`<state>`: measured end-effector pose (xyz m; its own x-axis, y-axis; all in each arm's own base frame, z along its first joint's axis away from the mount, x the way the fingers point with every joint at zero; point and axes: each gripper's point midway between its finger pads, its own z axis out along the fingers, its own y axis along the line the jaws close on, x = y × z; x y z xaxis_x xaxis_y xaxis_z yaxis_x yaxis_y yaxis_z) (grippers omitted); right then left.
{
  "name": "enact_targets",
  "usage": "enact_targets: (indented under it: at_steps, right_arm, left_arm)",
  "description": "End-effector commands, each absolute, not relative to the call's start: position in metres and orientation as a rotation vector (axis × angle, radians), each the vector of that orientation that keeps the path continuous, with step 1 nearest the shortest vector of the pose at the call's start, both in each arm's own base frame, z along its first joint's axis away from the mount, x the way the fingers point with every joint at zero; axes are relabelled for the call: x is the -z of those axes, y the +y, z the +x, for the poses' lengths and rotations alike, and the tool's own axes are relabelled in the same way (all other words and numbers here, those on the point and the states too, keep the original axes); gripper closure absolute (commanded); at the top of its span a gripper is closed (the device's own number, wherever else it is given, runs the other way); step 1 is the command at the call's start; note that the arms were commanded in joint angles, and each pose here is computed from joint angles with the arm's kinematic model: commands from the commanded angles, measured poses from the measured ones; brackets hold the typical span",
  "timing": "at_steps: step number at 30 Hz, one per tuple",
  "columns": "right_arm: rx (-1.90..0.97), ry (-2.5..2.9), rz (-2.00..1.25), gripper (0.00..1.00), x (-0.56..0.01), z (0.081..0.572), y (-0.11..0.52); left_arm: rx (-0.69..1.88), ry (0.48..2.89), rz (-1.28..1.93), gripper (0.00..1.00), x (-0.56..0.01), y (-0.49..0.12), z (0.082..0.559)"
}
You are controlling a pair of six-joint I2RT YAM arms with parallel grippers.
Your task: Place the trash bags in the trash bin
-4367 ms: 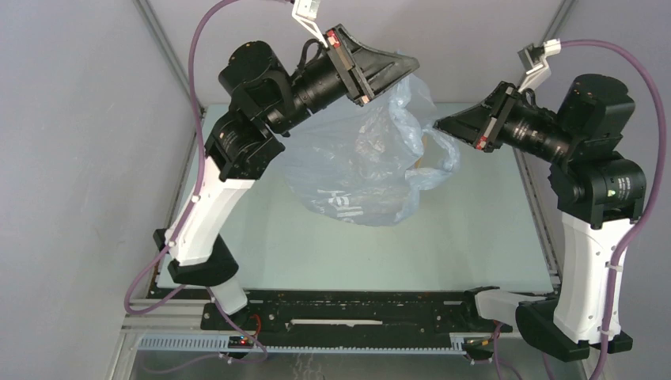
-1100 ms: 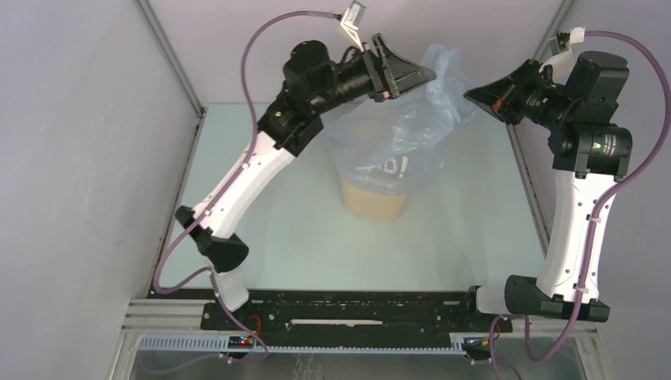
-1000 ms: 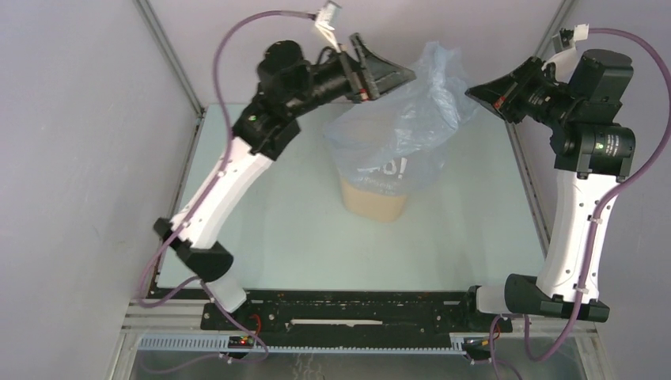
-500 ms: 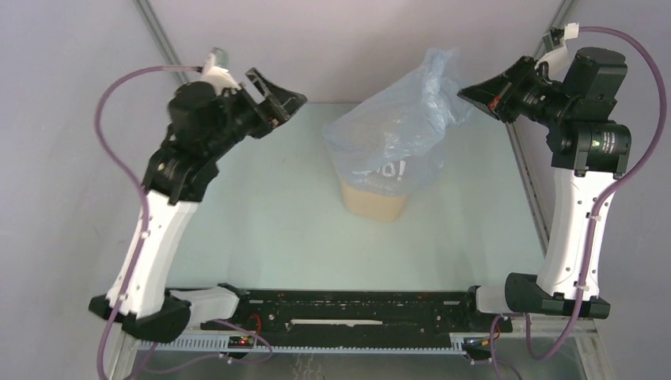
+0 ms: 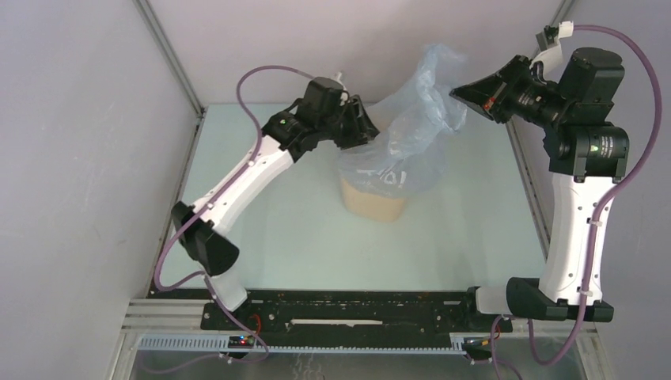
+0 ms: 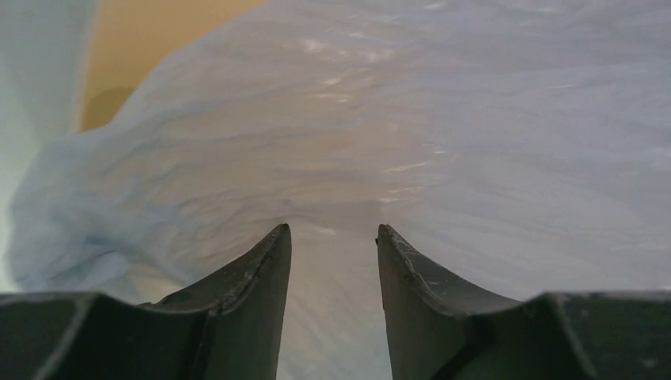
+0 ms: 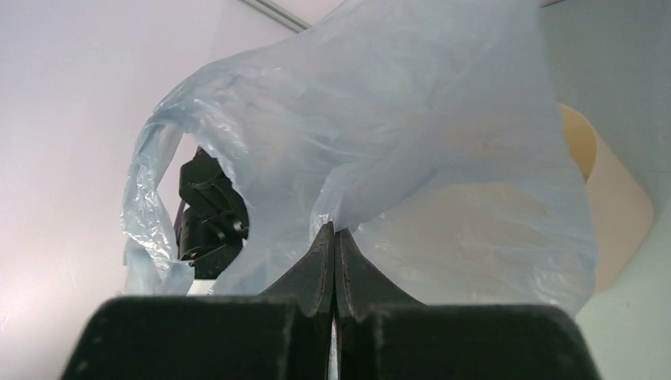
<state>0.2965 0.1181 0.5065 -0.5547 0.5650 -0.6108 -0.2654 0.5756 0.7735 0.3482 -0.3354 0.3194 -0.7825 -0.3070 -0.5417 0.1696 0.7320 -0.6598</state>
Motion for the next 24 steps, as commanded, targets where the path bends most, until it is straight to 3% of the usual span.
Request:
enact_targets:
  at_steps: [1, 8, 15, 18, 22, 24]
  right_arm:
    - [-1.143, 1.803, 0.166, 1.00, -0.528, 0.286, 0.132]
    - [-1.182, 1.850, 0.108, 1.00, -0.518, 0.294, 0.158]
    - [-1.213, 1.883, 0.064, 1.00, -0.509, 0.303, 0.178]
    - [-1.214, 1.902, 0.056, 1.00, -0.504, 0.306, 0.183]
    - [-1.200, 1.910, 0.055, 1.00, -0.501, 0.307, 0.182]
    - [-1.194, 1.915, 0.057, 1.00, -0.498, 0.307, 0.182]
  left_arm:
    - [1.144, 2.149, -0.044, 0.51, -0.378, -0.374, 0.347]
    - [1.246, 2.199, -0.090, 0.53, -0.358, -0.402, 0.351]
    - [1.252, 2.146, -0.348, 0.54, -0.333, -0.351, 0.364]
    - [1.291, 2.137, -0.295, 0.43, -0.339, -0.343, 0.365]
    - [1.161, 2.013, -0.075, 0.25, -0.398, -0.323, 0.348]
    - [1.134, 1.973, -0.047, 0.21, -0.418, -0.309, 0.341]
